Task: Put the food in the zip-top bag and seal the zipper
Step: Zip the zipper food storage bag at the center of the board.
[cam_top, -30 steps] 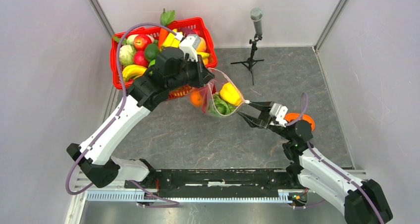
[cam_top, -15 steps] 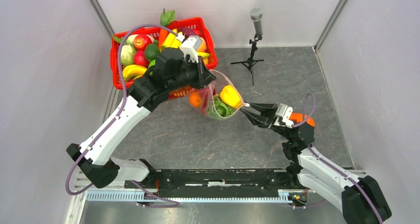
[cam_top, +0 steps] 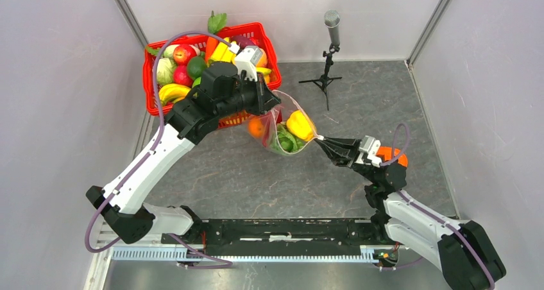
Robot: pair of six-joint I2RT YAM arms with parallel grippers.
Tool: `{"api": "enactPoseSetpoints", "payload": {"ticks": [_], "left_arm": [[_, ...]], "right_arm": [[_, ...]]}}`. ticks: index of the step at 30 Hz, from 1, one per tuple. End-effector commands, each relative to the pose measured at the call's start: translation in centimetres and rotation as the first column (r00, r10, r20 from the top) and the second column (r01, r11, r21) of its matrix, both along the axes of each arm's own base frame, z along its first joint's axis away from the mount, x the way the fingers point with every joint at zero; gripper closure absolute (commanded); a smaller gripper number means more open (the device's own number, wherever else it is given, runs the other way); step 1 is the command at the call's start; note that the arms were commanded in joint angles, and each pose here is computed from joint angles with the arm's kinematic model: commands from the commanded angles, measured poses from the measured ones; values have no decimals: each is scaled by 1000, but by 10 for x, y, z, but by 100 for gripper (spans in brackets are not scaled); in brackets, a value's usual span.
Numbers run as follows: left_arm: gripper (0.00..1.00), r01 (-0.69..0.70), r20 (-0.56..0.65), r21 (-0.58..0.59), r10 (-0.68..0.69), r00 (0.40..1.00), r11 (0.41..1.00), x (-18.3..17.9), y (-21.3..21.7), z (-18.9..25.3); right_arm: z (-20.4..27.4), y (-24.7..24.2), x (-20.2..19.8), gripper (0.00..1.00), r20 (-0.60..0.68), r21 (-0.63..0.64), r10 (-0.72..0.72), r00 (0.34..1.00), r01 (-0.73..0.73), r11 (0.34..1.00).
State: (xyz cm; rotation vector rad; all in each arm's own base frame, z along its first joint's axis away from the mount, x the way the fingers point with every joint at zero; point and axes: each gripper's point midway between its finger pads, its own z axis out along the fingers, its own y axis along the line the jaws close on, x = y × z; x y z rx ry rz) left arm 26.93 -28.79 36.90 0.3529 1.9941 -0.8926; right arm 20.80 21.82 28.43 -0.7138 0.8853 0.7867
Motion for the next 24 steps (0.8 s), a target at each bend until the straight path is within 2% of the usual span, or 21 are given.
{"api": "enactPoseSetpoints", "payload": {"ticks": [1,2,4,10,13,14,16,19,24], "left_arm": [[98,26,95,-114,-15,995,993,0,-6,42],[98,27,94,-113,-16,995,993,0,-6,41],[98,28,91,-113,-17,996,993,0,-7,40],[98,27,86,-95,-19,996,995,2,-7,32],[94,16,107,-42,-11,994,999,2,1,25],[88,-2,112,-12,3,994,1000,3,7,21],[66,-22,126,52,15,992,998,5,18,13],[45,-29,149,112,12,989,993,4,33,12],[23,-65,219,168,27,975,984,3,62,23]], "right_arm": [[15,-7,-2,91,65,46,-32,997,29,998],[15,-8,-2,91,63,51,-31,998,28,998],[17,-7,-5,100,73,57,-21,997,16,998],[21,-18,-4,100,80,94,-77,994,70,993],[23,-10,-2,100,60,19,-48,997,46,999],[23,-5,1,100,38,-19,-32,999,33,999],[23,3,2,100,-8,-81,6,1000,-6,997],[21,13,-1,100,-78,-149,70,994,-81,985],[27,22,-12,100,-159,-206,151,976,-182,962]]}}
